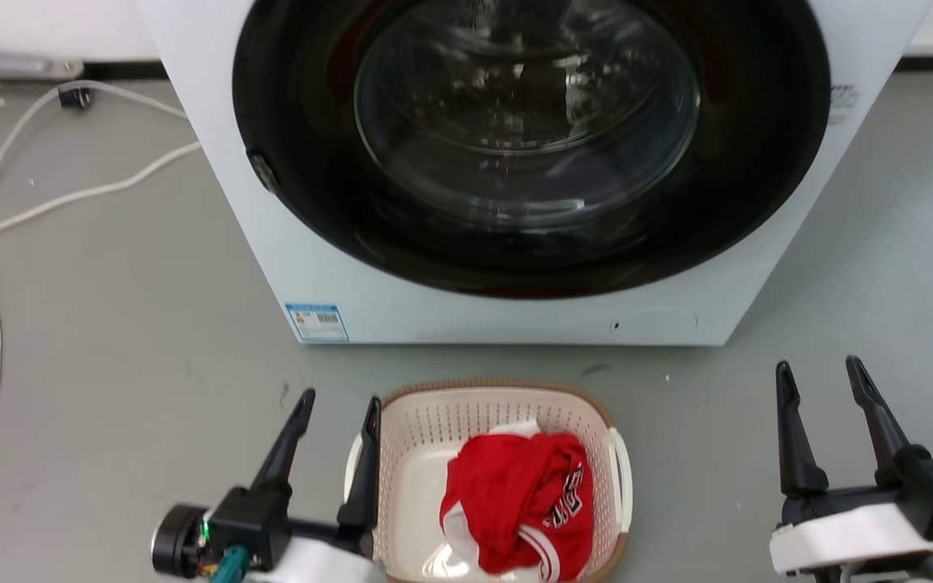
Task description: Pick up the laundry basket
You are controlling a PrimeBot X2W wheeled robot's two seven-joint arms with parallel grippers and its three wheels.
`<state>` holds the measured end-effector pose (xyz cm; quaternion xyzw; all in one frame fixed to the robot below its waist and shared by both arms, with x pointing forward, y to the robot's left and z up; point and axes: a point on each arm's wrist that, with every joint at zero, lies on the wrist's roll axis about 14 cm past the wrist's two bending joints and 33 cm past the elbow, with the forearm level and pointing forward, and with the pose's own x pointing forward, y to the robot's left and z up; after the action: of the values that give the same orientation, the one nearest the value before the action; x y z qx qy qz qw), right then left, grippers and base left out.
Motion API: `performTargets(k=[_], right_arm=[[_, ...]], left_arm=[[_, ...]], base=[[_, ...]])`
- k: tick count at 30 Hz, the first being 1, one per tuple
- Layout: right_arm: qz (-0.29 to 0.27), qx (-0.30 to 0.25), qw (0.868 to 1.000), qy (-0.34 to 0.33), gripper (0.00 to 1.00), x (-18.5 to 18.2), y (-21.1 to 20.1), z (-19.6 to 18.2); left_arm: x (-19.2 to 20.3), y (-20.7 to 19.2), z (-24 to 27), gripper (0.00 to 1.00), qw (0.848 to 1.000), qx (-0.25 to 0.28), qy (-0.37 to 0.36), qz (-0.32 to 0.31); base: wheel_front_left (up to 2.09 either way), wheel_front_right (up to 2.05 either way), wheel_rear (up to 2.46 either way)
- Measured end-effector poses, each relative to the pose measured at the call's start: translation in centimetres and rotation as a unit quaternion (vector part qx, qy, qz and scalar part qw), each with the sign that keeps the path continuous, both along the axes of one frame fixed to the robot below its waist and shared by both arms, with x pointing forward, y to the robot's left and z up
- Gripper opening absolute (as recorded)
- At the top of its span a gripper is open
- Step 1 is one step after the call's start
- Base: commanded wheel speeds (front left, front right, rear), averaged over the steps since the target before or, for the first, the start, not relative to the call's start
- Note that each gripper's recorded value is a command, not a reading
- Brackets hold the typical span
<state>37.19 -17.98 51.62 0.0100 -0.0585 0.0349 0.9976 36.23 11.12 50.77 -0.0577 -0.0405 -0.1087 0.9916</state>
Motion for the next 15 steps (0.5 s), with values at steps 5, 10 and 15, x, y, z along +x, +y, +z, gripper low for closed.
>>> performTargets(k=[5, 10, 15], right_arm=[[0.01, -0.008, 1.0, 0.025, 1.0, 2.2, 0.6, -1.9], [0.02, -0.009, 0.997, 0.069, 1.0, 5.0, 1.3, -5.4], [0.031, 0.003, 0.99, 0.135, 1.0, 7.4, 2.1, -10.4]], left_arm=[[2.5, 0.5, -2.0, 1.0, 1.0, 0.01, 0.024, 0.005], [5.6, 1.1, -5.7, 1.0, 0.997, 0.03, 0.068, 0.005], [7.7, 1.9, -12.0, 1.0, 0.988, 0.052, 0.145, -0.006]], base=[[0.0, 0.0, 0.0], [0.0, 0.0, 0.0], [0.0, 0.0, 0.0]])
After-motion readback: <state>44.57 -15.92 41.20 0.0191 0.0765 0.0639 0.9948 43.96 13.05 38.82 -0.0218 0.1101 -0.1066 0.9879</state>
